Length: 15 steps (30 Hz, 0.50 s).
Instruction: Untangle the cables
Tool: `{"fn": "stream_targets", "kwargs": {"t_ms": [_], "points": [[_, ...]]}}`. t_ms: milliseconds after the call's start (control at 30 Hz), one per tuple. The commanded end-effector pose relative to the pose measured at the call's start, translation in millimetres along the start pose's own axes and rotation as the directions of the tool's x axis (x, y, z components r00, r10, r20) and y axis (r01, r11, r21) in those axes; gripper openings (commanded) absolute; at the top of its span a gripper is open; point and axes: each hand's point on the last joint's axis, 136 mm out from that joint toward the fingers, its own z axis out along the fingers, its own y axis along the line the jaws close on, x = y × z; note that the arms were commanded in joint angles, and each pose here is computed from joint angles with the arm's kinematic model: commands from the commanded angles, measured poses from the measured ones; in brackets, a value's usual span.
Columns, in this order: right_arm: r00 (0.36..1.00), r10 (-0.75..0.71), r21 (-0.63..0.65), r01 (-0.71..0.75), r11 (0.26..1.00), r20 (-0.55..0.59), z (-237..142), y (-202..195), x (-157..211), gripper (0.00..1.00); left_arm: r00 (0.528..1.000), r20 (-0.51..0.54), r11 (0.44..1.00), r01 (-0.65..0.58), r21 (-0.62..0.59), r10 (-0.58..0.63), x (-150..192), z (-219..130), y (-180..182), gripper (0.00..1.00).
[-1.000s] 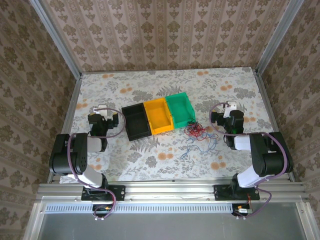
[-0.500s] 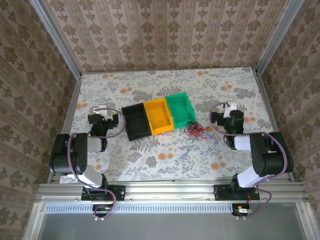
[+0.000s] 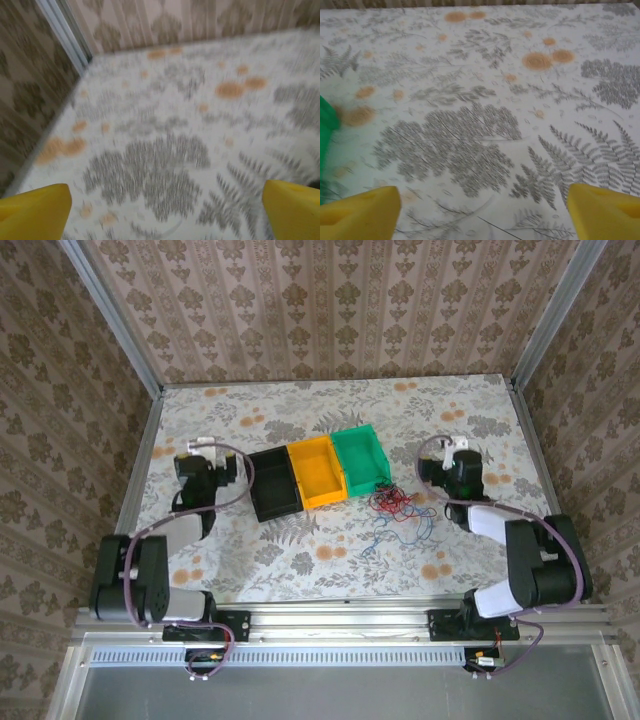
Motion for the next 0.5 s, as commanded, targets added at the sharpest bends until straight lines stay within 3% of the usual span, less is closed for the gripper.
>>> {"fn": "stream_targets", "kwargs": {"t_ms": [0, 33, 133, 233, 333, 467], "points": [[1.0, 0.004, 0.052, -0.003, 0.999, -0.023, -23.6, 17.7, -35.2, 0.8, 0.999, -0.013, 0.995, -0.039, -0.09, 0.038, -26.4, -16.9, -4.6, 1.0], [1.0, -0.008, 0.053, 0.009, 0.999, -0.022, -28.7, 27.5, -39.9, 0.81, 0.999, -0.004, 0.996, -0.042, -0.073, 0.042, -32.5, -21.6, -17.6, 1.0], [0.994, -0.004, 0.027, 0.007, 1.0, -0.106, -41.6, 53.7, -37.9, 0.83, 0.999, -0.022, 0.99, -0.02, 0.139, 0.023, -44.1, -38.4, -85.6, 1.0], [0.982, 0.065, -0.001, -0.066, 0.998, -0.176, -52.9, 64.5, -33.3, 0.83, 0.998, -0.045, 0.907, -0.014, 0.421, 0.037, -49.4, -68.0, -174.7, 1.0], [0.967, 0.107, 0.035, -0.102, 0.994, -0.231, -62.5, 56.1, -29.8, 0.85, 0.992, -0.05, 0.749, -0.056, 0.66, 0.118, -44.5, -104.7, -256.6, 1.0], [0.923, 0.23, 0.153, -0.191, 0.97, -0.31, -69.4, 20.3, -23.9, 0.85, 0.961, -0.044, 0.475, -0.095, 0.875, 0.273, -16.8, -153.4, -343.3, 0.98]]}}
